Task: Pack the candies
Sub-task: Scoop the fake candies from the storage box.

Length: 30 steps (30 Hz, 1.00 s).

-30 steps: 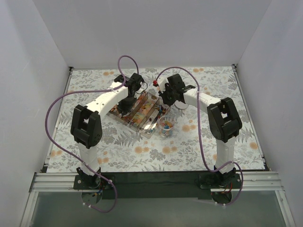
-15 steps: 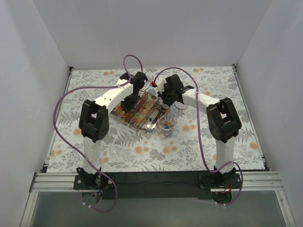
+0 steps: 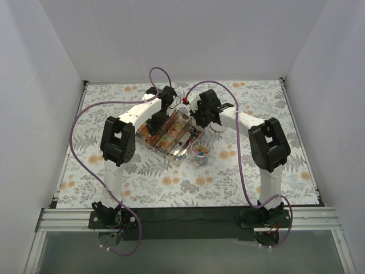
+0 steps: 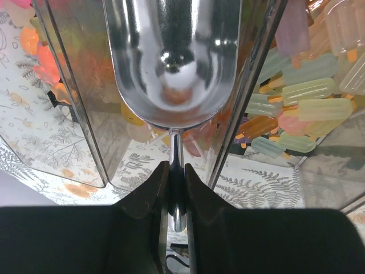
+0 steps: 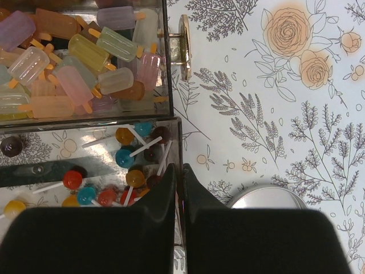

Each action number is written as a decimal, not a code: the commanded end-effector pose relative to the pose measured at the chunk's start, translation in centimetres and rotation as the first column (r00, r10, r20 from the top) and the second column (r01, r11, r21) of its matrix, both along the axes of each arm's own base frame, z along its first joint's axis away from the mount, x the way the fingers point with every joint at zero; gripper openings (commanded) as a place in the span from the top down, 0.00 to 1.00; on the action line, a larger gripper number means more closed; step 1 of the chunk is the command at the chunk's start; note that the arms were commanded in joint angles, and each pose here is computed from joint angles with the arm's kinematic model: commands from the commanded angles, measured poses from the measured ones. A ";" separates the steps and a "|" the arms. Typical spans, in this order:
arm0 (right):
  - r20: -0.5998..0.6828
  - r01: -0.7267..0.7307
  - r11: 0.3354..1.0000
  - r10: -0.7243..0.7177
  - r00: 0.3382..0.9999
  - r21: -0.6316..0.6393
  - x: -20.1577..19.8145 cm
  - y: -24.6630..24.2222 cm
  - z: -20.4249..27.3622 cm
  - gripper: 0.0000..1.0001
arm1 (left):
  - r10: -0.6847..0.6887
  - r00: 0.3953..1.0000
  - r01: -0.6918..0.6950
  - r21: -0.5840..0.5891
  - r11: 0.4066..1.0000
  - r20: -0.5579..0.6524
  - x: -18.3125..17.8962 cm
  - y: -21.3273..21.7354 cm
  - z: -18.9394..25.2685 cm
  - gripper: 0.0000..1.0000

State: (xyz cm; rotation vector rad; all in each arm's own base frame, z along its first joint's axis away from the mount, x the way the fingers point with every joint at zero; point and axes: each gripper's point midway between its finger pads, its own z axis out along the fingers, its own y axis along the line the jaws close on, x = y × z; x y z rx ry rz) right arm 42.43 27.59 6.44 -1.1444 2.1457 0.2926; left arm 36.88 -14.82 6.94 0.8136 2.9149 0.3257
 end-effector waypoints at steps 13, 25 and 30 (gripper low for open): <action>0.068 0.014 1.000 -0.016 0.998 0.028 1.6 1.6 0.6 0.99 | 0.003 0.955 0.077 -0.256 0.964 0.298 4.3 -4.1 3.4 1.00; 0.071 0.006 0.999 -0.009 0.997 0.037 1.5 1.8 0.7 0.99 | -0.029 0.930 0.168 -0.356 0.919 0.366 4.4 -3.4 4.3 1.00; 0.071 0.006 0.999 -0.009 0.997 0.042 1.4 1.7 0.9 0.99 | -0.020 0.935 0.177 -0.418 0.891 0.354 4.5 -2.8 3.5 1.00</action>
